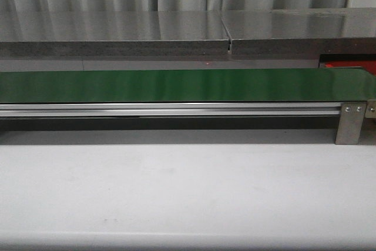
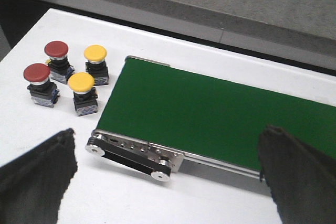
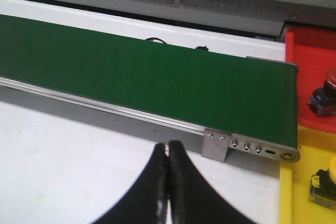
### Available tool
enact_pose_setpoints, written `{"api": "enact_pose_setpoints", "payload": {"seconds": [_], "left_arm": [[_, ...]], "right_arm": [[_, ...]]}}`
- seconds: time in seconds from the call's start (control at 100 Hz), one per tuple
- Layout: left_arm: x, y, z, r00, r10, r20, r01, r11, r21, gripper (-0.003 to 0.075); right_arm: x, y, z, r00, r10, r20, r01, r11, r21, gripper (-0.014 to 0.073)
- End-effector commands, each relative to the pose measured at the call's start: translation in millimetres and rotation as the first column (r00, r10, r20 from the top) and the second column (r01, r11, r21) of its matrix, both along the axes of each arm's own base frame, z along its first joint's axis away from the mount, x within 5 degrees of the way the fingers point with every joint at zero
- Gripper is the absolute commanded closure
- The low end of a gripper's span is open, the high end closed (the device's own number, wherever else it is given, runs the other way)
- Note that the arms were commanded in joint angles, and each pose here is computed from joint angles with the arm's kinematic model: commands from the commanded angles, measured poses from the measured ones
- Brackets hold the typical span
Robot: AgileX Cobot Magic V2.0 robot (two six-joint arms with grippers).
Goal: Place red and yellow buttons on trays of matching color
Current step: 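Move the left gripper over the remaining red and yellow buttons, then lower the left gripper and grasp a yellow button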
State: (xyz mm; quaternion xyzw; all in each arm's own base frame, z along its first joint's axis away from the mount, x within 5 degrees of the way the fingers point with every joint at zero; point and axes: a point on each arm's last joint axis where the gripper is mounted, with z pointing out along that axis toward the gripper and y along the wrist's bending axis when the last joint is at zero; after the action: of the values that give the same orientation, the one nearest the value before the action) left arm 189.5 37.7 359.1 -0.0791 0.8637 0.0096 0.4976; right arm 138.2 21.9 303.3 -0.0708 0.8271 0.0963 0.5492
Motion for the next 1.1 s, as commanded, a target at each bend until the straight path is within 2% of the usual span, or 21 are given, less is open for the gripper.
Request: {"api": "enact_pose_setpoints", "payload": {"seconds": [0.0, 0.21, 0.47, 0.82, 1.09], "left_arm": [[26, 15, 21, 0.998, 0.050, 0.050, -0.049, 0.998, -0.031, 0.0050], [89, 54, 9, 0.992, 0.111, -0.059, -0.114, 0.992, -0.060, 0.0050], [149, 89, -35, 0.971, 0.132, -0.199, -0.153, 0.983, -0.096, 0.0050], [193, 119, -92, 0.944, 0.157, -0.292, -0.204, 0.969, -0.138, 0.0050], [217, 131, -109, 0.942, 0.162, -0.293, -0.210, 0.967, -0.142, 0.0050]], "right_arm": [[2, -3, 14, 0.996, -0.036, 0.082, 0.035, 0.999, 0.015, 0.0712], [2, -3, 14, 0.996, -0.036, 0.082, 0.035, 0.999, 0.015, 0.0712], [2, -3, 14, 0.996, -0.036, 0.082, 0.035, 0.999, 0.015, 0.0712], [2, -3, 14, 0.996, -0.036, 0.082, 0.035, 0.999, 0.015, 0.0712], [2, -3, 14, 0.996, -0.036, 0.082, 0.035, 0.999, 0.015, 0.0712]]}}
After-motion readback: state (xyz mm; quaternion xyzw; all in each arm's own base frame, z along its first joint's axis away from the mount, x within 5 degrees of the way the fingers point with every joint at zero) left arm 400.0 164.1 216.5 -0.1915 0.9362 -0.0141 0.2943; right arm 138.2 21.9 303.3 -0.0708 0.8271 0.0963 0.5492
